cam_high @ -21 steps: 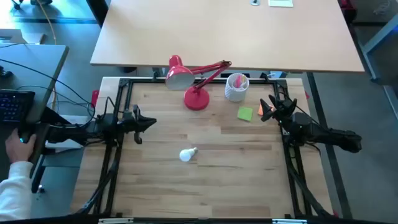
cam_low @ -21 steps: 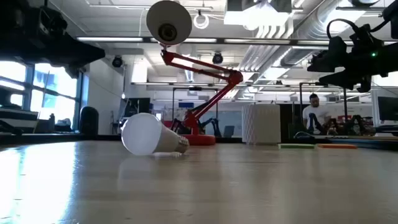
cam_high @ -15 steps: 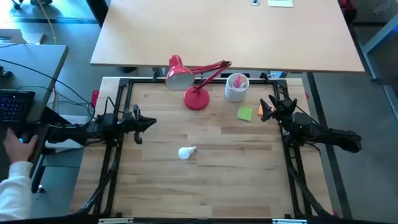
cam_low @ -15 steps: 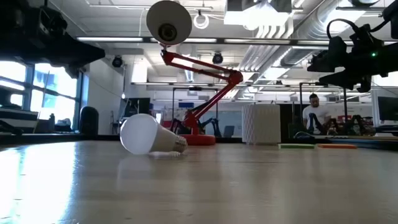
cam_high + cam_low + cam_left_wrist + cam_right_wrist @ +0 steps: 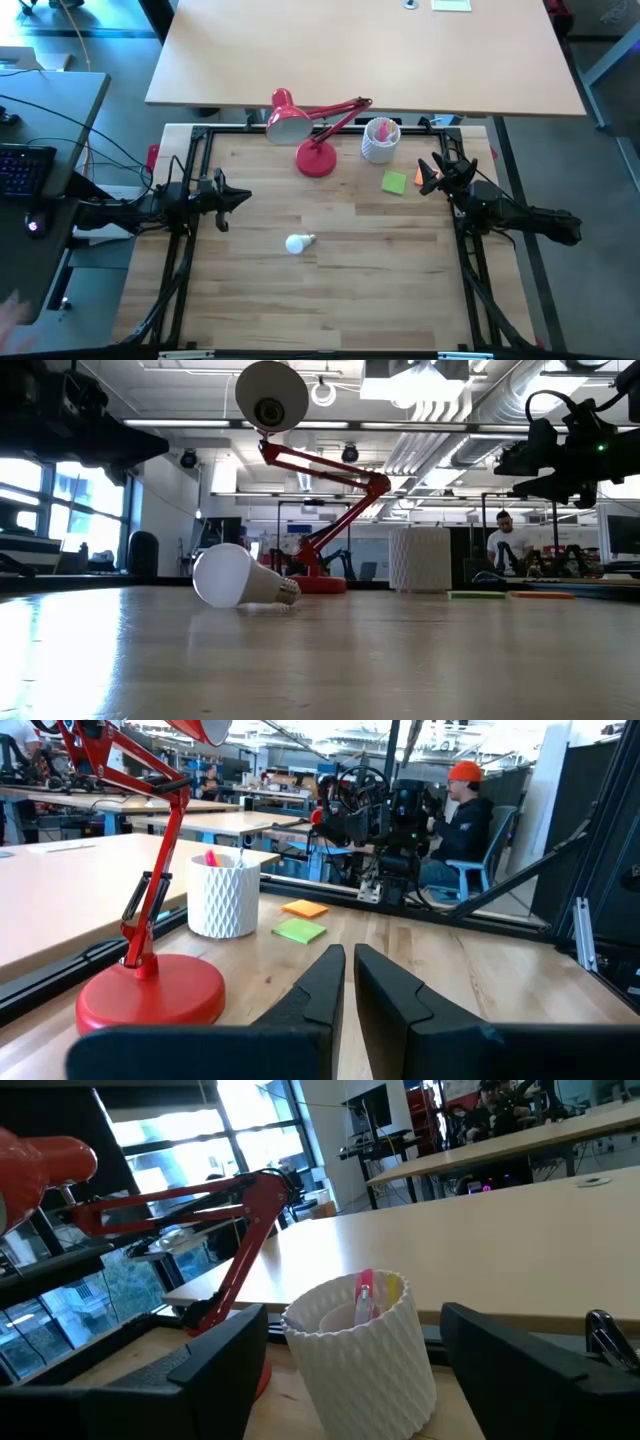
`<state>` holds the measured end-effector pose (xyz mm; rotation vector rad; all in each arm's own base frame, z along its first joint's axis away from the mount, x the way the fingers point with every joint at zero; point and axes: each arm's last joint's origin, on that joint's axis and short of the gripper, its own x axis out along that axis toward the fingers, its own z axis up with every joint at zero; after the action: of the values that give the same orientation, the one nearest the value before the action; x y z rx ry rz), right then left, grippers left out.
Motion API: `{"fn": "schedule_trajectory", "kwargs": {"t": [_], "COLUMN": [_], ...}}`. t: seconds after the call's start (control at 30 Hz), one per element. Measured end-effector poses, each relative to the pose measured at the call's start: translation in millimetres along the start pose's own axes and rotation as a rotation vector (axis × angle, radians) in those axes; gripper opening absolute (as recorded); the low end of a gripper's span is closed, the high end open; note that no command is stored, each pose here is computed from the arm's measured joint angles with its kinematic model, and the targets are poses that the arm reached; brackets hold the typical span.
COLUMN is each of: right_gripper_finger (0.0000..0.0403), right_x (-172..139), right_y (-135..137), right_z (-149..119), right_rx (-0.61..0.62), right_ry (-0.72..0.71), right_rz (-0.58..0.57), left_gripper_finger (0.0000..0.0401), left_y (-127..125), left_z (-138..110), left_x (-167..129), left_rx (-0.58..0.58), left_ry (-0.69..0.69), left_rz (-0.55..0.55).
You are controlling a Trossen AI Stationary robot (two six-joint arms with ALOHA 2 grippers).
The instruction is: Screw lightbulb
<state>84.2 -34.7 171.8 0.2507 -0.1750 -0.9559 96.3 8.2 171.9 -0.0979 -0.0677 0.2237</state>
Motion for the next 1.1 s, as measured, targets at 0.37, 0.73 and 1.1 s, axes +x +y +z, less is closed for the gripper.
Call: {"fn": "schedule_trajectory", "kwargs": {"t": [0.37, 0.73, 1.1], "right_gripper_finger": [0.0295, 0.0295, 0.0295], "right_x": [0, 0, 0], "right_y": [0, 0, 0], "right_z": [0, 0, 0], "right_rx": [0.000, 0.000, -0.001], "right_ry": [0.000, 0.000, 0.000], "right_rz": [0.000, 0.000, 0.000], "left_gripper_finger": [0.0021, 0.0021, 0.0021], "left_y": [0, 0, 0], "left_z": [0, 2, 28], "left_x": [0, 0, 5], "left_rx": [0.000, -0.040, -0.043], "left_ry": [0.000, -0.017, -0.207], "left_rz": [0.000, -0.002, 0.058]}}
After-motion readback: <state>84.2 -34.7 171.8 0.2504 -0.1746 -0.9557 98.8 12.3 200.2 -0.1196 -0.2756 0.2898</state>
